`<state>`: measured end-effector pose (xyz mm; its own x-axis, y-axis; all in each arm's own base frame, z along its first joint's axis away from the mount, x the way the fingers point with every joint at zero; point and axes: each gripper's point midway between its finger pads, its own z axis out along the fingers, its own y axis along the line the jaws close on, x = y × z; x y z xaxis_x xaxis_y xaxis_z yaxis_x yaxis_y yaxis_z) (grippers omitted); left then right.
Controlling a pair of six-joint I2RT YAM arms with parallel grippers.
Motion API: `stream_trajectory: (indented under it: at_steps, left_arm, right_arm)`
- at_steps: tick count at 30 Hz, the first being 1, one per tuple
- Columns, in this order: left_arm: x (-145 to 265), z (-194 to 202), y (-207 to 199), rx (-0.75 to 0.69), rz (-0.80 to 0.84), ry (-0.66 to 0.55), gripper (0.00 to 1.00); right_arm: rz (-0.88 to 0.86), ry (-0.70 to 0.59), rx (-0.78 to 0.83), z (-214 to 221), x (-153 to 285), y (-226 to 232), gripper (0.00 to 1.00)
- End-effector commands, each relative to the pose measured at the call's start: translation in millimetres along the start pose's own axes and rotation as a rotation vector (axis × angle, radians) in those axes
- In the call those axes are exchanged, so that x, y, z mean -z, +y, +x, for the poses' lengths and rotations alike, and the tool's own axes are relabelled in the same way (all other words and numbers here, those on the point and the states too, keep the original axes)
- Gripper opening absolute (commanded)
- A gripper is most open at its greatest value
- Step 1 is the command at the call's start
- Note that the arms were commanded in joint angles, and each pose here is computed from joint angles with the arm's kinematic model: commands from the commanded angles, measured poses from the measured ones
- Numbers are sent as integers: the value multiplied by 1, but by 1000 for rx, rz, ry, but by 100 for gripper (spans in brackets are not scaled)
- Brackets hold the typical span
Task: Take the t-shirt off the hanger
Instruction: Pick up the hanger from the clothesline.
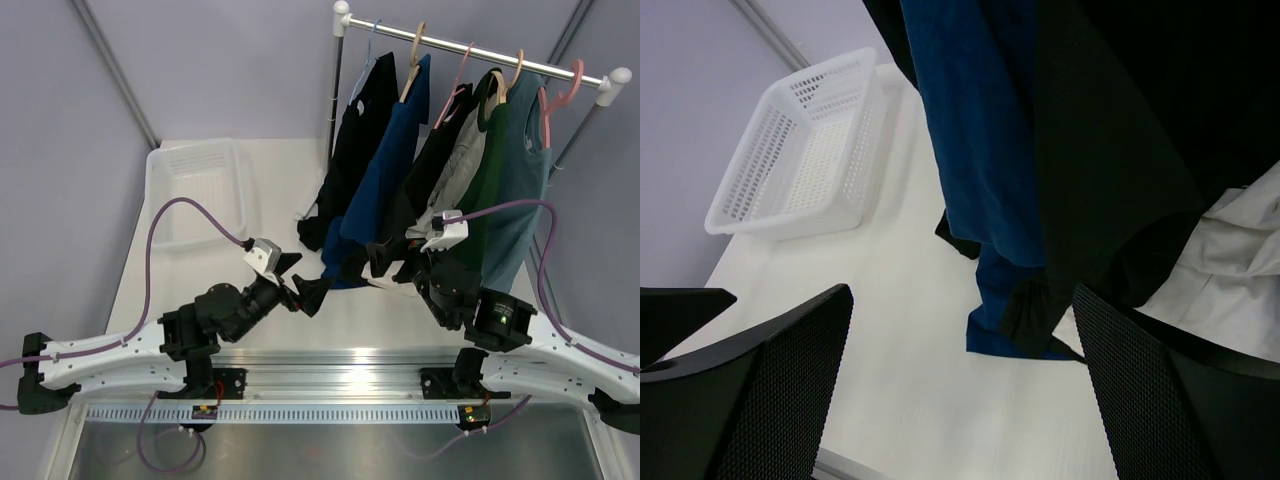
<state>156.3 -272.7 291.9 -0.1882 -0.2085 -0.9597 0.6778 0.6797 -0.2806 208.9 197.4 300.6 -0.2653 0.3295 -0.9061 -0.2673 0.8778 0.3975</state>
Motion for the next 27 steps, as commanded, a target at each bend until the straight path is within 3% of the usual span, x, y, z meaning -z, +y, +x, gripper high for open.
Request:
stream_trajectory:
  at_steps: [1, 6, 10, 19, 27]
  left_arm:
    - [-1, -14, -7, 12, 31, -43, 99]
    - [-1, -14, -3, 8, 12, -46, 99]
    - [0, -15, -2, 20, 9, -60, 99]
    - [-4, -12, 2, 36, -26, -61, 99]
    - [-6, -8, -13, 23, 52, -40, 99]
  right_arm:
    - [-22, -30, -38, -9, 1, 8, 100]
    - [24, -34, 58, -8, -4, 0, 99]
    - [201, -56, 202, -29, 1, -29, 100]
    - [456, -262, 188, -166, 63, -64, 100]
    - [656, -367, 212, -227, 91, -101, 99]
